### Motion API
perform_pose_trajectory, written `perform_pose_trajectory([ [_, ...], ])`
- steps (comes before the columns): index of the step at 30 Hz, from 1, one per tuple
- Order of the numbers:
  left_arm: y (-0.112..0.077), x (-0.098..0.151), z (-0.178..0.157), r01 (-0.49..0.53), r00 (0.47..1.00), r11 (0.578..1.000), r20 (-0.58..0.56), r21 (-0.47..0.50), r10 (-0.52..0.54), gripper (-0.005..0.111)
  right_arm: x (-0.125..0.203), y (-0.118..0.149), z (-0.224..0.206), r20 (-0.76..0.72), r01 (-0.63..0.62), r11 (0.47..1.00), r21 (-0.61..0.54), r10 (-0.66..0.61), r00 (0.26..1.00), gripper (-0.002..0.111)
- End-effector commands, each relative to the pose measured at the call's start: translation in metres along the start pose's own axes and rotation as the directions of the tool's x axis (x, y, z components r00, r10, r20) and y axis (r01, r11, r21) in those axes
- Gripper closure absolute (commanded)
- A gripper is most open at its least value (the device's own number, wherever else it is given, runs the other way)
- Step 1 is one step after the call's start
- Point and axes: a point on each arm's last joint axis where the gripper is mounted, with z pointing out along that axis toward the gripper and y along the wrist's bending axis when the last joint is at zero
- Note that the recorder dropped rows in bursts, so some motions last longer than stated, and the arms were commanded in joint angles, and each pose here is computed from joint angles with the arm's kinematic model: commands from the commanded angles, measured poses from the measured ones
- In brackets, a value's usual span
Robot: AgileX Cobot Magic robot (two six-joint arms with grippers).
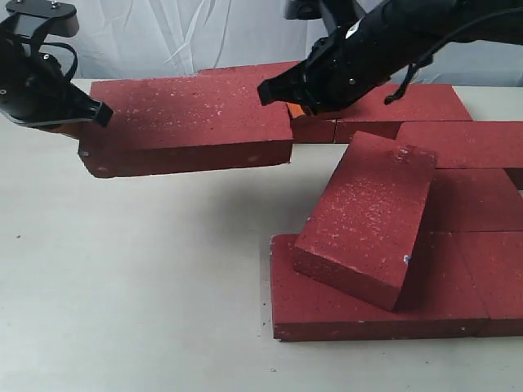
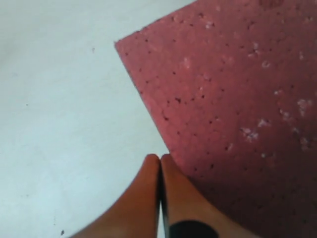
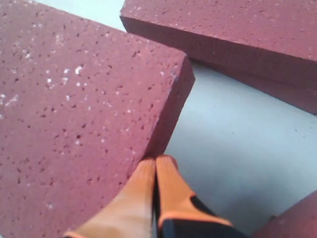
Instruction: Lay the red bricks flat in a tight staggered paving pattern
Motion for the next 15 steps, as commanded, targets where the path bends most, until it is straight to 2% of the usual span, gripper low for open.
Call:
perform_pose_trajectory([
  [1, -0.003, -0.007, 0.006, 0.079, 0.995, 0.995, 0.058, 0.053, -0.082, 0.107, -0.010, 0.021, 0.024, 0.002, -0.027, 0.997, -0.072, 0.027, 1.000, 0.109],
  [6, 0.003, -0.005, 0.038, 0.101, 0.995, 0.994, -0.001, 0.050, -0.102, 0.107, -0.006, 0.017, 0.046, -0.042, -0.038, 0.997, -0.067, 0.035, 0.999, 0.109],
  [15, 0.011, -0.006, 0.076, 0.157, 0.987, 0.987, 0.008, 0.038, -0.158, 0.107, 0.008, 0.005, 0.084, -0.078, -0.049, 0.998, -0.031, 0.047, 0.996, 0.109],
])
